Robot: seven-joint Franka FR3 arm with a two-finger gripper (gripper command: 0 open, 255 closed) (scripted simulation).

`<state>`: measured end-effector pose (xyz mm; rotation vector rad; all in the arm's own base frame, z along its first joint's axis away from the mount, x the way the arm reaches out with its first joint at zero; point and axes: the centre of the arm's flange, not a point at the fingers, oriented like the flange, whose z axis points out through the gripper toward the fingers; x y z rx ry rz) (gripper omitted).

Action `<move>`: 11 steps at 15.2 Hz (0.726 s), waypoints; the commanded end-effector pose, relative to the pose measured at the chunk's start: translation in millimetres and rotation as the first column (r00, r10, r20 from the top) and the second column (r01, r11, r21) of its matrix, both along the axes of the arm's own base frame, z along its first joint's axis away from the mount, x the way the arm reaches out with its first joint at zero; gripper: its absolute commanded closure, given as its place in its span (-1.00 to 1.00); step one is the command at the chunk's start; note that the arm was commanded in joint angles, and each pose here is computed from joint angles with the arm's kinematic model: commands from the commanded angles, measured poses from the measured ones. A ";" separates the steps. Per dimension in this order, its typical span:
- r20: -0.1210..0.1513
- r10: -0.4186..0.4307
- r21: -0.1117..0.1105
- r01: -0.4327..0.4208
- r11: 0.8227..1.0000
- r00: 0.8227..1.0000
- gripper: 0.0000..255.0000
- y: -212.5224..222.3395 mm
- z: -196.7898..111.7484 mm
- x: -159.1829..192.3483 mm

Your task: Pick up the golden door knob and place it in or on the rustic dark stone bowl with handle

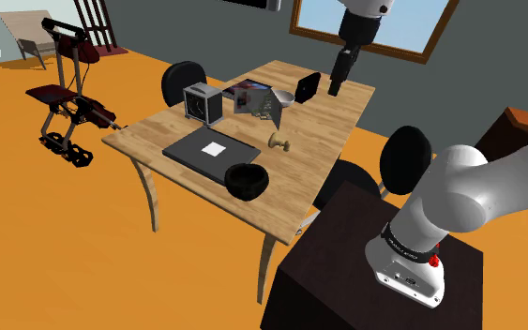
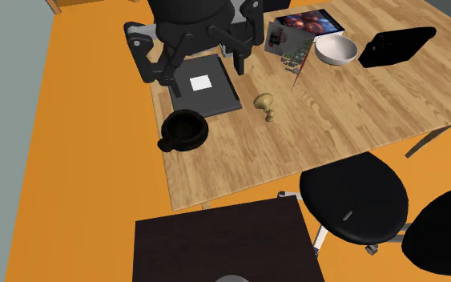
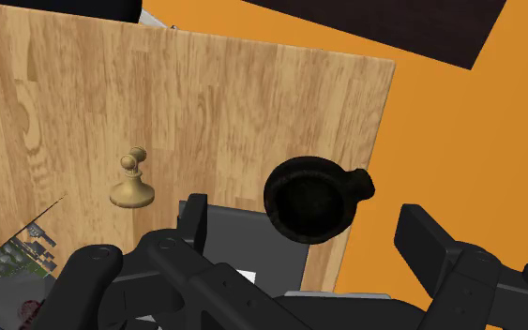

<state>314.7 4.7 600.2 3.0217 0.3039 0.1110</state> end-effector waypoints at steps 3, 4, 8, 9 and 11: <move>-0.004 -0.006 0.004 0.006 1.000 1.000 -1.00 -12.5 -18.5 15.1; -0.006 -0.008 0.006 0.008 1.000 1.000 -1.00 -18.7 -27.8 22.7; -0.015 -0.019 0.014 0.020 1.000 1.000 -1.00 -43.8 -65.3 52.3; -0.017 -0.022 0.016 0.022 1.000 1.000 -1.00 -50.0 -74.7 59.7; -0.022 -0.028 0.020 0.028 0.999 0.999 -1.00 -62.6 -93.7 74.2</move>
